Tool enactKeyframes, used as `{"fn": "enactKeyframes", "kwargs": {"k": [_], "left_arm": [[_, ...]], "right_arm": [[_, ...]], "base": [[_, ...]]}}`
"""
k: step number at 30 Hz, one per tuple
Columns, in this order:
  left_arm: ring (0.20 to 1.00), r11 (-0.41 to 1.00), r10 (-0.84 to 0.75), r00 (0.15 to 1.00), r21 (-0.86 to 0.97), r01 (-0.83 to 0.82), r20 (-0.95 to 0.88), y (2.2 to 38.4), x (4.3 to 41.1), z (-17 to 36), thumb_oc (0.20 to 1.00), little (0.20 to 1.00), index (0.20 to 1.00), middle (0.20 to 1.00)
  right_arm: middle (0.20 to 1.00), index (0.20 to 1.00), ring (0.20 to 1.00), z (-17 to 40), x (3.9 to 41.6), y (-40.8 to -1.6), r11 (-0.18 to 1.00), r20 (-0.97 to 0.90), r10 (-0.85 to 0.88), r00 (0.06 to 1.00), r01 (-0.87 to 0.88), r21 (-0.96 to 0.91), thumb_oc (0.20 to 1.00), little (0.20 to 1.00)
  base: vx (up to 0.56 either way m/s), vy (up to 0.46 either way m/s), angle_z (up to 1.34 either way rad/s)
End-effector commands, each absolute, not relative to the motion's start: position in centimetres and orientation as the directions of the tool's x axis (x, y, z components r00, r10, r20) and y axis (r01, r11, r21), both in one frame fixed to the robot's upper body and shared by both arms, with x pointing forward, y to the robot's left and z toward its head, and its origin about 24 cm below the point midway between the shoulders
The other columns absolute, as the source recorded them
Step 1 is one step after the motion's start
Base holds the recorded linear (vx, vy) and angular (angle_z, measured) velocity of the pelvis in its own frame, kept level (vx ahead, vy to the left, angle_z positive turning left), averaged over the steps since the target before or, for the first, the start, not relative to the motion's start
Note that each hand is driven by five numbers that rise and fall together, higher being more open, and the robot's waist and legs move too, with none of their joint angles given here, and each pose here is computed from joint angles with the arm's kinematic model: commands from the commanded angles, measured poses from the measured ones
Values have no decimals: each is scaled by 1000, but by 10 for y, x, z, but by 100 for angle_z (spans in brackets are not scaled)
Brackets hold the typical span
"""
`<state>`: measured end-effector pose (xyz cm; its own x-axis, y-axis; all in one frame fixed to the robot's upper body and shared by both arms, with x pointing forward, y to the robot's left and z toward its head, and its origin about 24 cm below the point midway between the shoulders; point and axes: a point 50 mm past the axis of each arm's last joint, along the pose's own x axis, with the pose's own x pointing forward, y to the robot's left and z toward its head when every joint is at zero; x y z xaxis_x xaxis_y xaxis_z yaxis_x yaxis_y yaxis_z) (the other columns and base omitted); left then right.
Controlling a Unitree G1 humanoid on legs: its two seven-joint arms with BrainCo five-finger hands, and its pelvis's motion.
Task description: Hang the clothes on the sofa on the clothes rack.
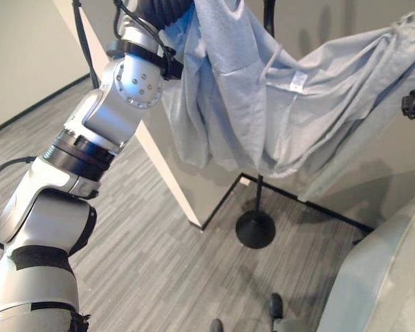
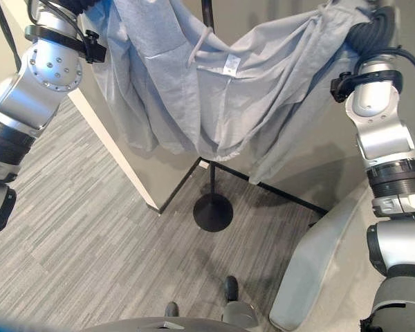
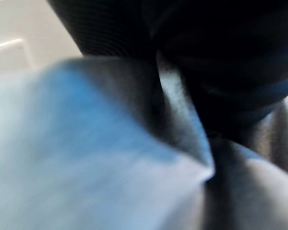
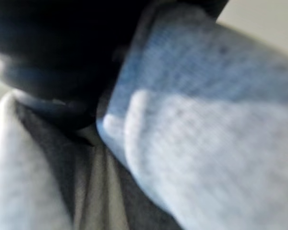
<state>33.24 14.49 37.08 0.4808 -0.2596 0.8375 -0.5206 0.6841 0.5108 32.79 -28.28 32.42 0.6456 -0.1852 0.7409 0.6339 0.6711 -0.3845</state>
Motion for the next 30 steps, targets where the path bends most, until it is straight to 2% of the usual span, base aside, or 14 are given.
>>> {"fn": "enactKeyframes", "kwargs": {"k": [1,7,14,17,18,20,23,30], "left_arm": [[200,652,-234,406,453,-608,883,163,322,393,200,200,200,200],[200,656,-241,390,445,-610,889,160,320,397,200,200,200,200],[200,640,-213,428,457,-618,878,160,332,399,200,200,200,200],[200,595,-188,472,482,-643,861,165,344,398,200,200,200,200],[200,573,-160,517,505,-646,841,168,354,394,200,200,200,200],[200,562,-150,531,514,-649,834,169,358,395,200,200,200,200],[200,483,-119,607,580,-656,786,173,374,388,200,200,200,200],[200,369,-75,663,638,-676,745,171,389,396,200,200,200,200]], "right_arm": [[200,200,200,360,295,-297,668,866,-193,461,708,-228,200,200],[200,200,200,365,291,-303,646,877,-214,430,736,-203,200,200],[200,200,200,381,302,-295,615,873,-201,445,751,-241,200,200],[200,200,200,392,314,-289,579,857,-179,483,756,-305,200,200],[200,200,200,396,325,-282,573,834,-173,524,742,-348,200,200],[200,200,200,400,331,-279,565,823,-172,541,739,-367,200,200],[200,200,200,408,350,-262,545,781,-152,606,711,-445,200,200],[200,200,200,421,370,-235,515,731,-148,667,683,-518,200,200]], "base": [[0,0,0],[5,0,0],[0,0,0],[-3,-4,1],[0,0,0],[-15,-7,2],[-40,-11,2],[-44,-2,0]]}}
